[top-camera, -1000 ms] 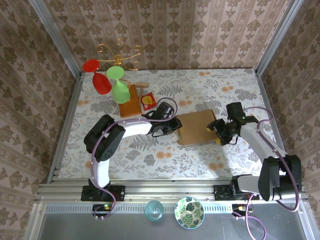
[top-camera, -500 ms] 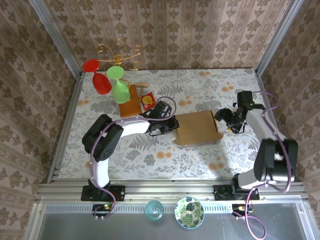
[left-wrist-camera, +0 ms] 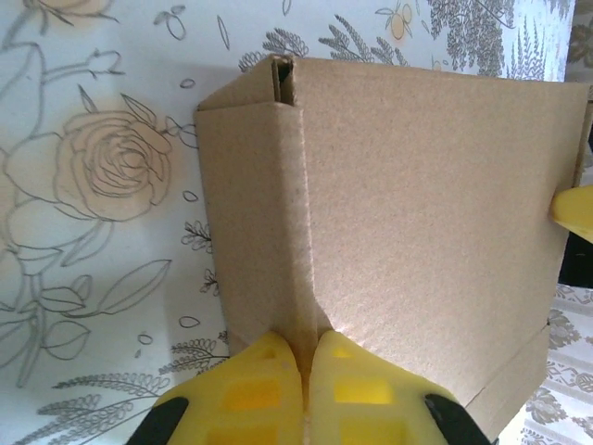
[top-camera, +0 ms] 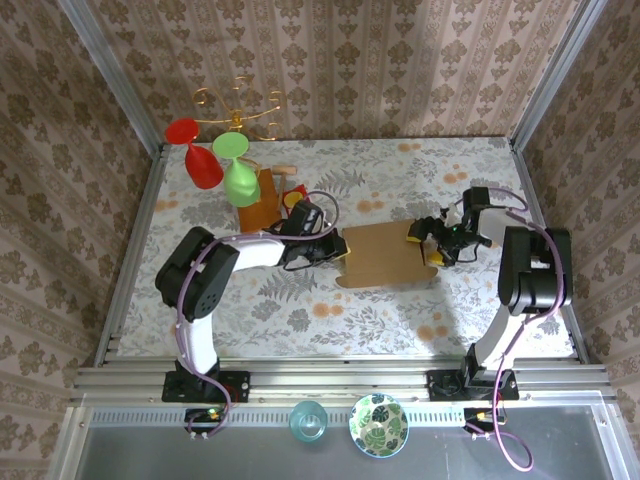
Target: Fold the paper box
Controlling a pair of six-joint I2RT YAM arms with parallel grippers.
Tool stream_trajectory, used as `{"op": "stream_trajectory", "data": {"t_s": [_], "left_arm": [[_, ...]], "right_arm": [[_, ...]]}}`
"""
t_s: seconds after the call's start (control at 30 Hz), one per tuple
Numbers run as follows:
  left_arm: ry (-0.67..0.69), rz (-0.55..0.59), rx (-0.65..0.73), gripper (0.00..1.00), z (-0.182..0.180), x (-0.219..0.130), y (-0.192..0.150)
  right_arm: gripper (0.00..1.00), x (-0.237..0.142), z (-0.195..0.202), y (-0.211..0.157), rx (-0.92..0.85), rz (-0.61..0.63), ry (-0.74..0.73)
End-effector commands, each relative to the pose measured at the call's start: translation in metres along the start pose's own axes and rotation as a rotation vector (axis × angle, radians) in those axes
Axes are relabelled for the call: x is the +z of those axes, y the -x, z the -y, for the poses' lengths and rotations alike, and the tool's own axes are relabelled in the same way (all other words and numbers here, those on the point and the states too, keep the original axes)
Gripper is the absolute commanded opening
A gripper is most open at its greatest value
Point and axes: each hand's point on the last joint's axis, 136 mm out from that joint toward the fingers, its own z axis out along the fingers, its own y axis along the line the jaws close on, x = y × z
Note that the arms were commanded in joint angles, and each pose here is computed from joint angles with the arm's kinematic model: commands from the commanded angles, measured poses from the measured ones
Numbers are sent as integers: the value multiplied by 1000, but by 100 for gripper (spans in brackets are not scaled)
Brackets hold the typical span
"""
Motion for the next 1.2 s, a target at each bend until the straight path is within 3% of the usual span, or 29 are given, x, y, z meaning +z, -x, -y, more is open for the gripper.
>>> {"op": "stream_trajectory", "data": {"t_s": [0.0,0.33,0.57,0.63,0.73,0.9,1.03,1.17], "left_arm": [[169,-76,-35,0,-56,0,-23],[188,-60,-54,0,-70,-1,-23],[167,-30,-58,0,-66,-4,-13],[162,-12,-51,4,-62,-7,-8],[156,31,-24,19,-52,-18,1],[152,183,43,36,-19,-59,27],[156,309,81,41,4,-96,43],[140,379,37,42,16,-119,49]], "right_arm": [[89,8,-20,3,-16,-12,141],[87,21,-58,-18,-64,-36,283],[77,26,-79,-35,-79,-78,312],[73,21,-83,-35,-64,-70,319],[65,15,-88,-37,-34,-70,327],[52,12,-86,-44,89,-114,303],[45,11,-85,-48,227,-160,304],[45,5,-86,-49,375,-192,310]]}}
